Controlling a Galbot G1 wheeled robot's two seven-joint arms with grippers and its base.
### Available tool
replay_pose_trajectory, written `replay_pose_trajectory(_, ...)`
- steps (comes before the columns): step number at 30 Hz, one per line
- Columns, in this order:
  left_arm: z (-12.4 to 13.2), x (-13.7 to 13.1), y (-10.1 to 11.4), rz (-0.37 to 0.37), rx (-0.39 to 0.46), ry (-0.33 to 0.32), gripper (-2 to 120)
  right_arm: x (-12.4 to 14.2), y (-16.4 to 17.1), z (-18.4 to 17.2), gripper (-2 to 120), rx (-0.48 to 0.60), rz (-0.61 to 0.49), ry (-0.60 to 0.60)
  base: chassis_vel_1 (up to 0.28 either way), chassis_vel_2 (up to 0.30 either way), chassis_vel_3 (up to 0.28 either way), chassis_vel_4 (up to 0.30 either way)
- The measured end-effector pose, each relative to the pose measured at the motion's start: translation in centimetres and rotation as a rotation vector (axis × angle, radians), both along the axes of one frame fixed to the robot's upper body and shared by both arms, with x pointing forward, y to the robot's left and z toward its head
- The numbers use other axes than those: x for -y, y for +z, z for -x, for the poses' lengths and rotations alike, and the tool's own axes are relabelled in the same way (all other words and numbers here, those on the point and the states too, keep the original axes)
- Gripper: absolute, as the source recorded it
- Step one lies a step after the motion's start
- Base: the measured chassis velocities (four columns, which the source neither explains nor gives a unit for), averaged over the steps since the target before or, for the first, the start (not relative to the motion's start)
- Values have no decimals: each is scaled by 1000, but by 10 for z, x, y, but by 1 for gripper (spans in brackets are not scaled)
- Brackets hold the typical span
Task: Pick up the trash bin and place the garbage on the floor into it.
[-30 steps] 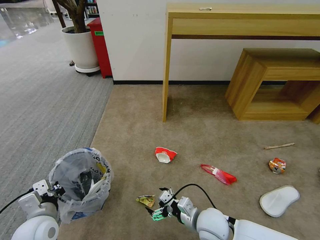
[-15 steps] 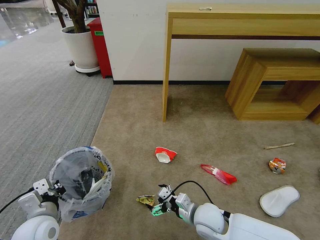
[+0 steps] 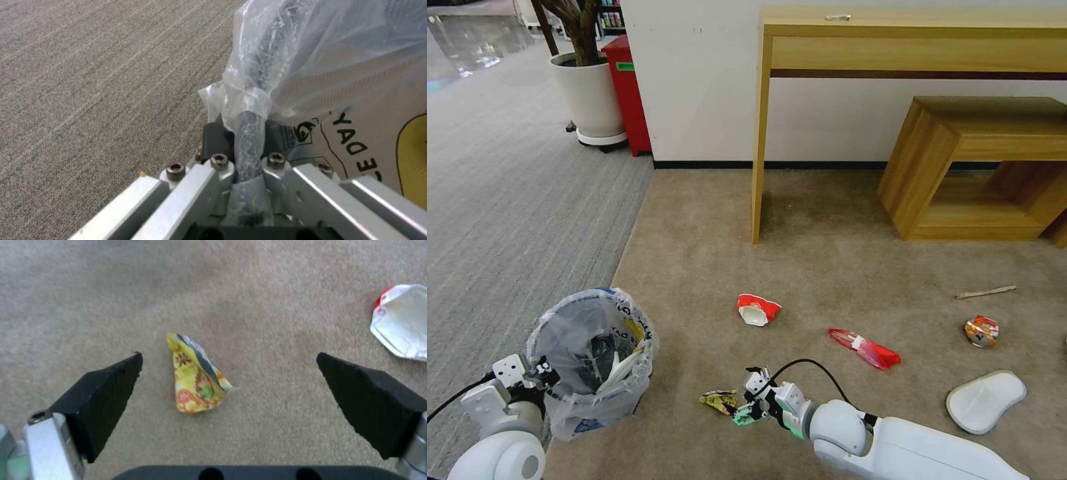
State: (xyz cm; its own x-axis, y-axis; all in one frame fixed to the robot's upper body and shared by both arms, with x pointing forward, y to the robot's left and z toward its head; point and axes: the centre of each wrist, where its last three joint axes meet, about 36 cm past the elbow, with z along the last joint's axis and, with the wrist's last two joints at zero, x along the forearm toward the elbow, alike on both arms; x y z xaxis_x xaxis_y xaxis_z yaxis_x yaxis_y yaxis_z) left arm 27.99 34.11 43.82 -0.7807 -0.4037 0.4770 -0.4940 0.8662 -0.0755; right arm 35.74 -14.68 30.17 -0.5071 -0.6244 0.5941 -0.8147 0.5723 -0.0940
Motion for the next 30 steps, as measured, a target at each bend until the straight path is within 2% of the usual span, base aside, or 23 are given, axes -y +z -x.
replay_pose_trajectory(30,8,3,6,5,12,13,0,-1,-47,-16,95,-2,56,20,0,0,0,0)
